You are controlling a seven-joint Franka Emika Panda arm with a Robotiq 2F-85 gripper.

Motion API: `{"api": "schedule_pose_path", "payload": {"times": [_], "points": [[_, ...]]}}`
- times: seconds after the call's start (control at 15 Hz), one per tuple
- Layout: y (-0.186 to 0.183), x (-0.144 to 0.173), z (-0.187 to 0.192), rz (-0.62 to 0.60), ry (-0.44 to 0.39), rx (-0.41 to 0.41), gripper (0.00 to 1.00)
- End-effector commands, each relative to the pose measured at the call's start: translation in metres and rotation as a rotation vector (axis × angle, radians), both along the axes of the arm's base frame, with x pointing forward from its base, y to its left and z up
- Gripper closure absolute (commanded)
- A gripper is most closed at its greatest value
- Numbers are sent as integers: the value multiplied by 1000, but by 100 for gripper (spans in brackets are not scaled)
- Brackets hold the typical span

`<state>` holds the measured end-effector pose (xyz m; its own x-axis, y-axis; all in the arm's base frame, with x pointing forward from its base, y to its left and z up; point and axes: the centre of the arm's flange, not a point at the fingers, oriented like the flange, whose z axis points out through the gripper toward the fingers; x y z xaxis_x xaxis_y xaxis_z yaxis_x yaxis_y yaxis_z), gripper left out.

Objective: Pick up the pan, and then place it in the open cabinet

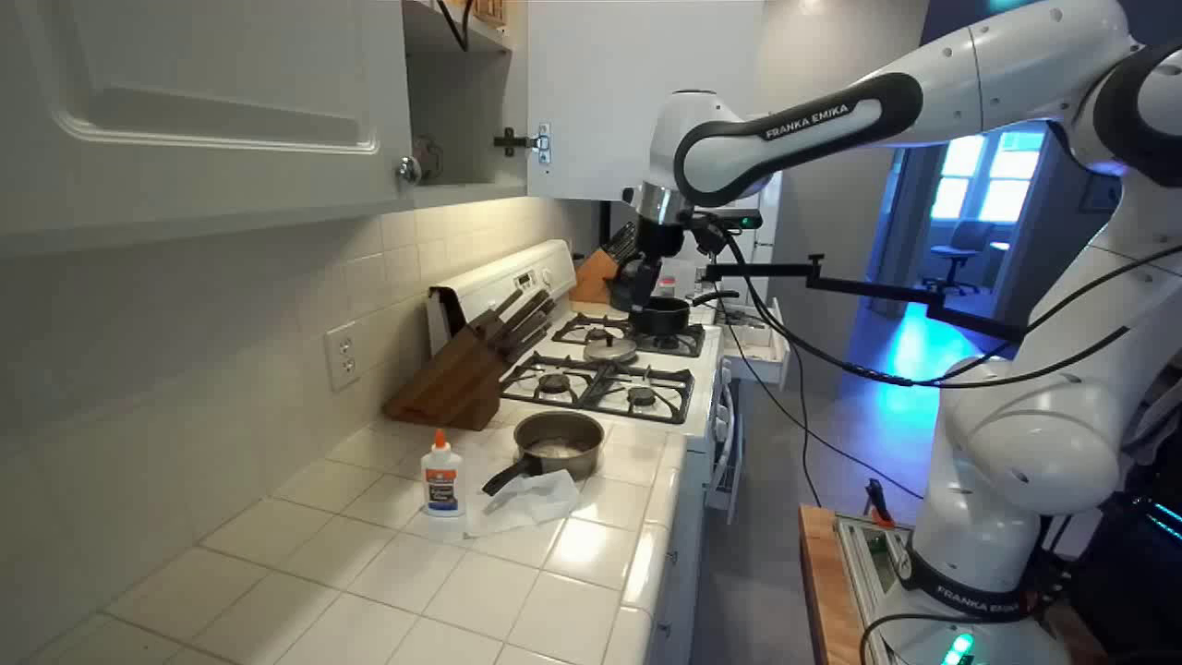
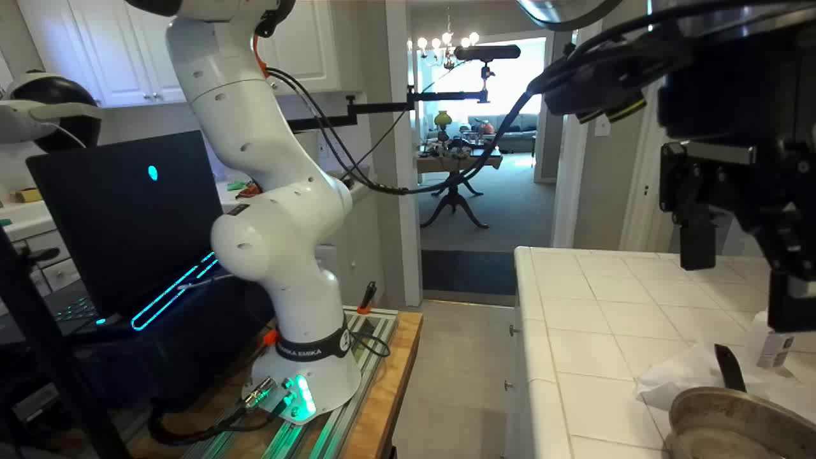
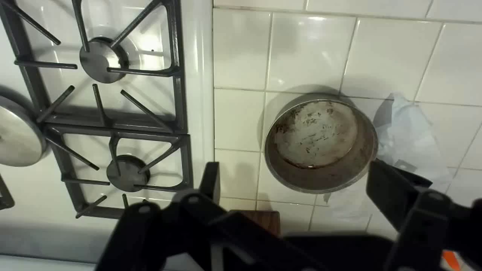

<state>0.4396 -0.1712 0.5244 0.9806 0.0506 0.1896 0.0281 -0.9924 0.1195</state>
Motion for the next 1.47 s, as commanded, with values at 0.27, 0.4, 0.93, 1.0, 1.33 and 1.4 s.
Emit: {"api": "schedule_pose_path", "payload": {"times": [0.27,0.4,0.93,1.0,1.33,1.4], "points": [[0,0,0,0,0,0,0],[2,2,-8,76,30,1,0],[21,16,-54,519,117,-14,0],[22,20,-62,573,121,-28,0],[31,29,-93,732,111,-92,0],[34,32,-99,748,103,-99,0]]}}
